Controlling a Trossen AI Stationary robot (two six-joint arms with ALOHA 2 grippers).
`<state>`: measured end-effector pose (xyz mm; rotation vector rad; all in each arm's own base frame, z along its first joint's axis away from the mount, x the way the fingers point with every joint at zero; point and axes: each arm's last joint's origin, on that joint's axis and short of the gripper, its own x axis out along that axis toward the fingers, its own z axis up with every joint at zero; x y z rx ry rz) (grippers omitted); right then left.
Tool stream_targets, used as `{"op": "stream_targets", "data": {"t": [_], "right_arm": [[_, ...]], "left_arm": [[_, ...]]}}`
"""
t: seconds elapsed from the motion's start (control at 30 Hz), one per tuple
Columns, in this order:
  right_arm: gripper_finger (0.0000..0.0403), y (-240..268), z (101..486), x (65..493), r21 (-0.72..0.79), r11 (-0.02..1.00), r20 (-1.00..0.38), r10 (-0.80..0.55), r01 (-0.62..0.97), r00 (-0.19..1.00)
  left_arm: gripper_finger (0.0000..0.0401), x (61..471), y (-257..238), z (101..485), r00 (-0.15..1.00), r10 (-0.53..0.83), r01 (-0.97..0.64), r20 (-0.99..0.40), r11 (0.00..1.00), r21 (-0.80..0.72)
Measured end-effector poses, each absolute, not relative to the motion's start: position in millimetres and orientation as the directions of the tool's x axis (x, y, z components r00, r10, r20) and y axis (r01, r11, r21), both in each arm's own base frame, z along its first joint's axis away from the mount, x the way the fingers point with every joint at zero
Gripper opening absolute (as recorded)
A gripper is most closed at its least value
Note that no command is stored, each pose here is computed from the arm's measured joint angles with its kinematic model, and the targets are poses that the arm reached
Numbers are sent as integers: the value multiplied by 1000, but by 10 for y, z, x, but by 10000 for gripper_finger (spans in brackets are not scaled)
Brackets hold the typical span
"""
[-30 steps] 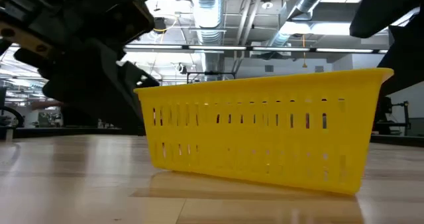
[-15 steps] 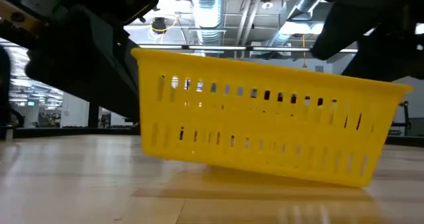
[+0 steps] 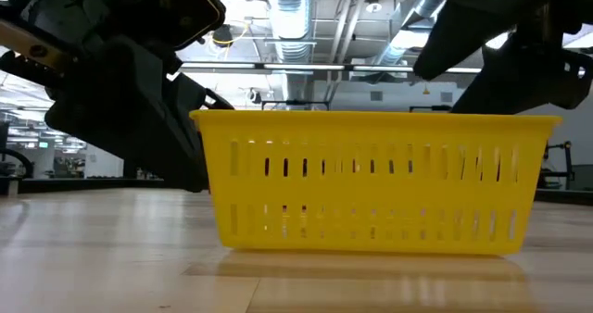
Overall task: Pick & Place Office items
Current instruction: Put the blue digital clock into the yellow bin
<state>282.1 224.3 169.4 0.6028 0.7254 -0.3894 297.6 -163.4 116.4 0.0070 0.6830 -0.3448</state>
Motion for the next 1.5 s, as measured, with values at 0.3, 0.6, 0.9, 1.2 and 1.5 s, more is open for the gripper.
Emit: {"op": "stream_targets", "data": {"t": [0.3, 0.6, 0.9, 1.2, 1.5], "right_arm": [[281, 2299, 1737, 2780, 373, 777, -664, -159, 508, 730], [281, 2223, 2033, 2637, 339, 793, -598, -234, 506, 766], [281, 2023, 2440, 2309, 271, 809, -574, -299, 521, 762], [281, 2042, 2505, 2117, 272, 805, -576, -303, 527, 759], [281, 2086, 2479, 2021, 273, 795, -570, -320, 542, 757]], "left_arm": [[1, 2919, -1586, 1218, 708, -240, 271, -664, 961, -58], [1, 2711, -1331, 1607, 727, 98, 46, -679, 981, 190], [101, 2696, -731, 1835, 699, 199, -40, -687, 970, 240], [276, 2630, -50, 1541, 641, 191, -25, -743, 973, 228], [292, 2695, 276, 1438, 671, 102, -54, -734, 995, 89]]}}
